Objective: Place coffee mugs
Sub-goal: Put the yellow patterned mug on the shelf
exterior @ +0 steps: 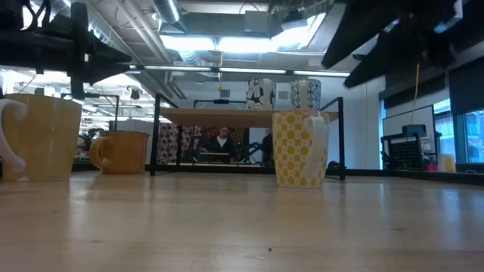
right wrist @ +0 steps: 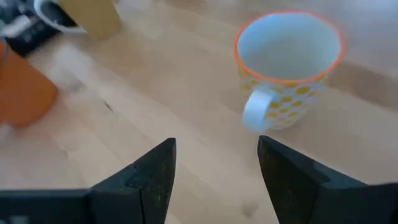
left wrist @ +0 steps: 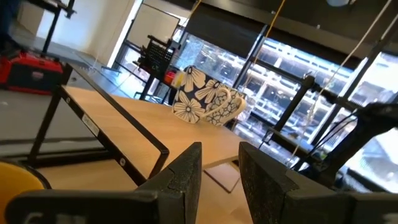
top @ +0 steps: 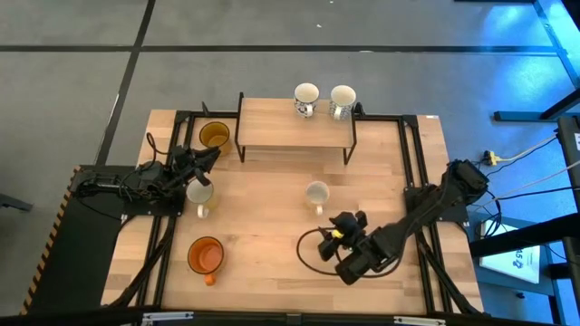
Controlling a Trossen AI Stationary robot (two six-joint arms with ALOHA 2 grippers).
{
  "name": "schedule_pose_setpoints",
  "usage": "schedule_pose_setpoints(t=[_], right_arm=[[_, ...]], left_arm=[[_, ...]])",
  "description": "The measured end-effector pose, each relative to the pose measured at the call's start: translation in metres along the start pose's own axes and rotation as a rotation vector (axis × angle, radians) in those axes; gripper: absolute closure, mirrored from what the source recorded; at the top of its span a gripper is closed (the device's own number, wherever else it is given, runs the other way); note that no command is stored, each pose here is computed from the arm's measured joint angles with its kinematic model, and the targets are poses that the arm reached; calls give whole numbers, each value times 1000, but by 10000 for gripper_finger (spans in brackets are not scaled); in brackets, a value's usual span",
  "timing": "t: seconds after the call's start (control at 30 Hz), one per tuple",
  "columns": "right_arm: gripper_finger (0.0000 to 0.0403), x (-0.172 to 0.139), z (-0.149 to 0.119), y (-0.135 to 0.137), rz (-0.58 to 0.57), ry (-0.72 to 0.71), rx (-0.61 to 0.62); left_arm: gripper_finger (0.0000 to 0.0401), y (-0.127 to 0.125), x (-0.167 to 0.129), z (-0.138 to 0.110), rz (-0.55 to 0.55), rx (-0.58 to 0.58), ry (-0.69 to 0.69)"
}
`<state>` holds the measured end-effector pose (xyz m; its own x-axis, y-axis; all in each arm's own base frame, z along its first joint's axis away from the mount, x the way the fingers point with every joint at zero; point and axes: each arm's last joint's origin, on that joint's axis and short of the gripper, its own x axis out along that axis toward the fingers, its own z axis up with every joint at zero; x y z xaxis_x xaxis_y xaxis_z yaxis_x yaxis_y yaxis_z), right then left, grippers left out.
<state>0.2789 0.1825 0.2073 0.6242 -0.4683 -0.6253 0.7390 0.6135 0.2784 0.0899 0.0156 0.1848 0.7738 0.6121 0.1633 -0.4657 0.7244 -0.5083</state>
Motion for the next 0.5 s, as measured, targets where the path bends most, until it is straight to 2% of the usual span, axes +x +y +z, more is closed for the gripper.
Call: schedule_pose_setpoints(t=[0.13, 0.5], right_arm=[[189, 7, -13, -4, 42, -93, 51], [189, 41, -41, -12, -53, -277, -26]], left_arm=[[300, 0, 0, 0, -1, -31, 1], [300, 0, 0, 0, -3, -38, 2]])
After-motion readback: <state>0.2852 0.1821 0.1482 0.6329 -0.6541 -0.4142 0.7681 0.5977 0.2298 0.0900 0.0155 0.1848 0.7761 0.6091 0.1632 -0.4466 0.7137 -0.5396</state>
